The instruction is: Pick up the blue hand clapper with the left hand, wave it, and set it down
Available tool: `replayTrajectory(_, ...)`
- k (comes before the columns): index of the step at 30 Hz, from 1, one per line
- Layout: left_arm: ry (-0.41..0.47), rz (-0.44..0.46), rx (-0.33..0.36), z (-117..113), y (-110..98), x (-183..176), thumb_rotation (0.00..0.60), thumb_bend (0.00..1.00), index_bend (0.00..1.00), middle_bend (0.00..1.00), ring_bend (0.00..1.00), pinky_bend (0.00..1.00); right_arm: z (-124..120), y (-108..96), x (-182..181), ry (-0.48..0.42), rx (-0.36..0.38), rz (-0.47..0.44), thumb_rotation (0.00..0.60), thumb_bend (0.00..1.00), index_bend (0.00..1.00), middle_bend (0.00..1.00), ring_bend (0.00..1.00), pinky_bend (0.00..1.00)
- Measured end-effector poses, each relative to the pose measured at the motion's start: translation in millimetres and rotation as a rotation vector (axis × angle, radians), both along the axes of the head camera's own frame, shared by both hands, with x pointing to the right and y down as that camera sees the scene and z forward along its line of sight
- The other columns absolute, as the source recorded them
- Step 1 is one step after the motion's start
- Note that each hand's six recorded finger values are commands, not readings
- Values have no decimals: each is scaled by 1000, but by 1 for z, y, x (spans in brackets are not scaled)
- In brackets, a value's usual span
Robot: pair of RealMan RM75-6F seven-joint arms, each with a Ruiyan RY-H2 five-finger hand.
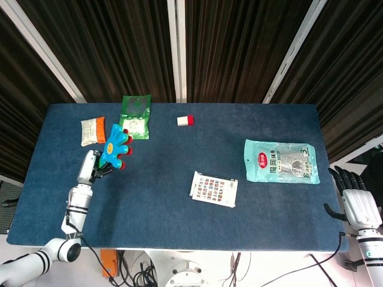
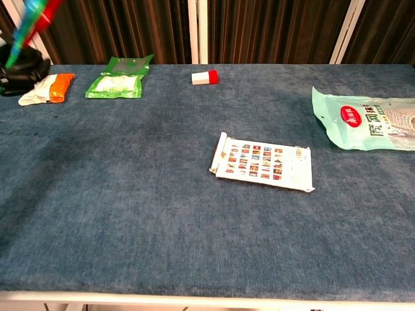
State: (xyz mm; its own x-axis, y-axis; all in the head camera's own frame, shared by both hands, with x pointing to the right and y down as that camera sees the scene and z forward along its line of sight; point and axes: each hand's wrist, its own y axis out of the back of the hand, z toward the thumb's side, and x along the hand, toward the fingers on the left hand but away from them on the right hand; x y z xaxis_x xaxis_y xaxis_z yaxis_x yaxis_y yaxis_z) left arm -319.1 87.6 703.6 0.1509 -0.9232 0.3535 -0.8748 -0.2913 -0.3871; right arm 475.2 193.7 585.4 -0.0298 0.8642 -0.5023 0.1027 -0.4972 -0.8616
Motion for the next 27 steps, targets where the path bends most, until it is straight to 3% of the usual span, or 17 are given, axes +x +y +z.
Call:
replayTrajectory(4, 268, -124, -27, -18, -9, -8, 600, 777, 1000, 1000, 1000, 1000, 1, 0, -1, -1, -3, -2, 600, 201, 0, 0, 0, 0)
replayTrajectory(10, 605, -238, -81, -42, -18, -16, 600, 795, 1000, 1000, 1000, 1000, 1, 0, -2, 0, -3, -4, 600, 200, 0, 0, 0, 0)
replayTrajectory(16, 833, -280, -130, -59, -23, -20, 600, 797, 1000, 1000, 1000, 1000, 1, 0, -3, 1, -5, -4, 600, 200, 0, 0, 0, 0)
replayTrajectory(18, 847, -274, -134, -60, -23, -20, 600, 798, 1000, 1000, 1000, 1000, 2, 0, -3, 1, -5, -4, 600, 200, 0, 0, 0, 0)
replayTrajectory(21, 796, -240, -119, -60, -23, -22, 600, 797, 1000, 1000, 1000, 1000, 2, 0, -2, 1, -5, -4, 600, 195, 0, 0, 0, 0)
replayTrajectory(24, 647, -166, -91, -56, -21, -22, 600, 796, 1000, 1000, 1000, 1000, 2, 1, -2, 1, -7, -3, 600, 199, 0, 0, 0, 0)
replayTrajectory(27, 400, -47, -58, -49, -18, -20, 600, 795, 1000, 1000, 1000, 1000, 2, 1, -2, 2, -7, -4, 600, 199, 0, 0, 0, 0)
